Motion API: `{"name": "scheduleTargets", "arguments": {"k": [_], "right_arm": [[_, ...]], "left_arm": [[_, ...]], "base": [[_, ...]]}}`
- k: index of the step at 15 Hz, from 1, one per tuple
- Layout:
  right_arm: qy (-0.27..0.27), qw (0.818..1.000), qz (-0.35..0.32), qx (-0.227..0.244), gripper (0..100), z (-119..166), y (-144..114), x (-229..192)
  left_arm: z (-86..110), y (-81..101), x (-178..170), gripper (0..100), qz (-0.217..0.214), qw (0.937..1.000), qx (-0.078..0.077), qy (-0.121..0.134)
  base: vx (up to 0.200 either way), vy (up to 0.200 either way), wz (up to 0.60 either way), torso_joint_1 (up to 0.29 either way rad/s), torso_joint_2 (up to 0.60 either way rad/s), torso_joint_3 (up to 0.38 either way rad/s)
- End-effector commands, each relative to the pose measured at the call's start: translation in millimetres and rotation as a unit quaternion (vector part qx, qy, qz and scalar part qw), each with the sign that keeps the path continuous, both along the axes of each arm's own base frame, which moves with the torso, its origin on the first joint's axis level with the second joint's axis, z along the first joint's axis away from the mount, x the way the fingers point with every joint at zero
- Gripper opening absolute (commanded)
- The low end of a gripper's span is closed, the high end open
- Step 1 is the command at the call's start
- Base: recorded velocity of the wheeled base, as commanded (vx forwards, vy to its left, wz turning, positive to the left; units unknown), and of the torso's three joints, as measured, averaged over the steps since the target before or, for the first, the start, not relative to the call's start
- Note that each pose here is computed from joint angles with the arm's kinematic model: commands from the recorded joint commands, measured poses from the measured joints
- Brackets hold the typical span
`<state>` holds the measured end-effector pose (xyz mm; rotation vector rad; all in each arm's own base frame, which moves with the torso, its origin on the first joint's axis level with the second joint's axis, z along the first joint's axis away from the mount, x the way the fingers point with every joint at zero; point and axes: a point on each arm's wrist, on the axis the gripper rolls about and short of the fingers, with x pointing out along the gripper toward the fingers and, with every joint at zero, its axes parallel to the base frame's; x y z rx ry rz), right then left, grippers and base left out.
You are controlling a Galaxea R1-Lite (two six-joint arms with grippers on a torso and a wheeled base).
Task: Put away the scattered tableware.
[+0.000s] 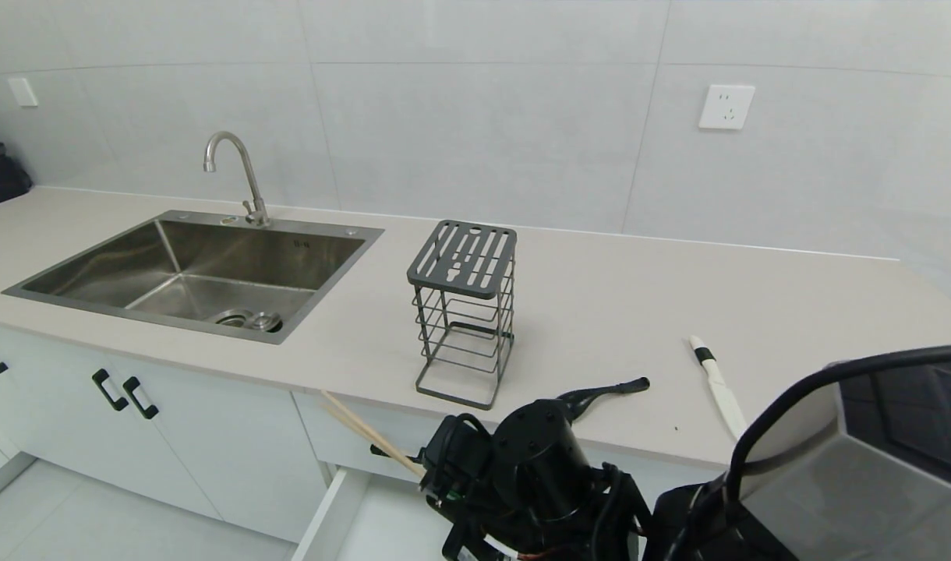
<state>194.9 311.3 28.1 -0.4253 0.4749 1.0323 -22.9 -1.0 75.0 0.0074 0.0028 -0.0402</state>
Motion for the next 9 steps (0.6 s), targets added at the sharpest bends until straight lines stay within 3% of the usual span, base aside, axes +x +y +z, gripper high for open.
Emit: {"name": "scheduleTargets", "arguments": {"k": [1,5,9], "right_arm": [[0.005,1.000,0.011,-0.007,0,-13.0,12.2,-0.8],[0.014,0.999,0.036,0.007,0,-15.1,19.7,0.3],[0.011,0.999,0.046,0.016,0,-12.8,26.0,2.8]], "left_arm": [[0.2,0.0,0.1,100,0.000,1.0000,0.000,0.000],[0.0,0.0,0.1,100,0.000,1.0000,0.000,0.001],[0.0,0.0,0.1,100,0.000,1.0000,0.000,0.001]], "base": [[0.000,0.000,0.00,0.000,0.00,0.000],[0.000,0.000,0.00,-0.008,0.01,0.014],[0.000,0.000,0.00,-0.211,0.42,0.212]]}}
